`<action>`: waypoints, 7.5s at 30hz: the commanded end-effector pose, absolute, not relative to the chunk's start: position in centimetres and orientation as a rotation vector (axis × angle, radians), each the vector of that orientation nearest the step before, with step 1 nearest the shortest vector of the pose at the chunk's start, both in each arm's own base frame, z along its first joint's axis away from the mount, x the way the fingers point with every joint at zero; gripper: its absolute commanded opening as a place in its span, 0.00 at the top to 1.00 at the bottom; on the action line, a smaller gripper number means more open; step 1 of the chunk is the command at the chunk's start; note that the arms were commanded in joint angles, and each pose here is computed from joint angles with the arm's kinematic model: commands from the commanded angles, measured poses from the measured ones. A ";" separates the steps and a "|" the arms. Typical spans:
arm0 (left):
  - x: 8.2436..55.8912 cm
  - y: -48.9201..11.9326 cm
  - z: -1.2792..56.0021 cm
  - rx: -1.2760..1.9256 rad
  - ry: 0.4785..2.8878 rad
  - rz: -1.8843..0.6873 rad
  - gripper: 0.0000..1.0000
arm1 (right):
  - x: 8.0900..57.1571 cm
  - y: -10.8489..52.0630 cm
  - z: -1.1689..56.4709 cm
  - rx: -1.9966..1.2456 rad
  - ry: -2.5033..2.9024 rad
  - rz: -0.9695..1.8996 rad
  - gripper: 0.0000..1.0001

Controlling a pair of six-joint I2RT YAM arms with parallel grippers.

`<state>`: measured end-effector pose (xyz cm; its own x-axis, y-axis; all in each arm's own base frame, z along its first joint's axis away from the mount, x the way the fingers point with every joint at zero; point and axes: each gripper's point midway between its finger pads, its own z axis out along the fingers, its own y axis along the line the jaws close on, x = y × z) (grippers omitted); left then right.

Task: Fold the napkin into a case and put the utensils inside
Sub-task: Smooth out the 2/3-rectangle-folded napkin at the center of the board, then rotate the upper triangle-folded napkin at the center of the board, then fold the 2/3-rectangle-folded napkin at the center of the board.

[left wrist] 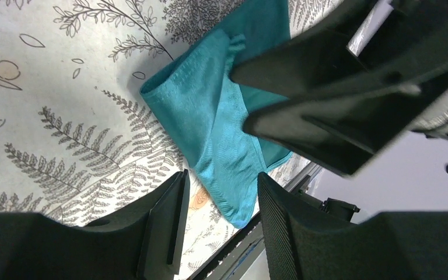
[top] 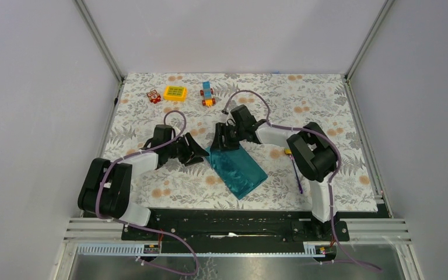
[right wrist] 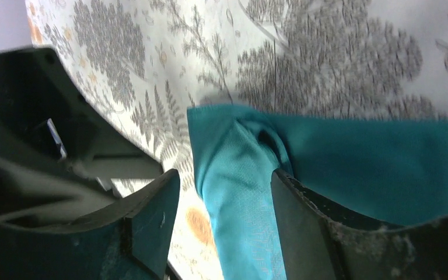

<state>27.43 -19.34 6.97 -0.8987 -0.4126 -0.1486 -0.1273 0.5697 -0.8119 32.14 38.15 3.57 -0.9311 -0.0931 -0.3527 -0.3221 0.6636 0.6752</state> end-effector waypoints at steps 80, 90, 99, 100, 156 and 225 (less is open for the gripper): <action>28.0 -21.6 17.0 -0.085 2.378 -1.313 0.27 | 19.2 26.4 4.2 -0.506 2.810 0.610 0.65; 25.7 -18.6 11.7 -0.298 2.464 -1.086 0.34 | 18.7 25.8 2.3 -0.458 2.785 0.535 0.85; 26.1 -17.7 4.3 -0.494 2.572 -0.845 0.62 | 17.9 26.6 1.2 -0.440 2.768 0.578 0.87; 26.2 -17.7 3.6 -0.507 2.578 -0.830 0.65 | 18.0 26.6 1.1 -0.433 2.766 0.581 0.87; 21.5 -30.5 8.0 -0.036 2.654 -1.075 0.57 | 18.7 22.4 1.5 -0.191 2.753 0.848 0.59; 16.8 -37.8 7.7 0.301 2.713 -0.419 1.00 | 28.2 21.9 5.2 0.365 2.495 1.414 0.00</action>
<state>16.33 -37.13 5.81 -0.9165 0.1722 -0.3611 0.2514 0.9500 -0.1851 27.22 20.60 4.33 -0.9450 0.3154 -0.0861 0.1121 0.5600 0.8209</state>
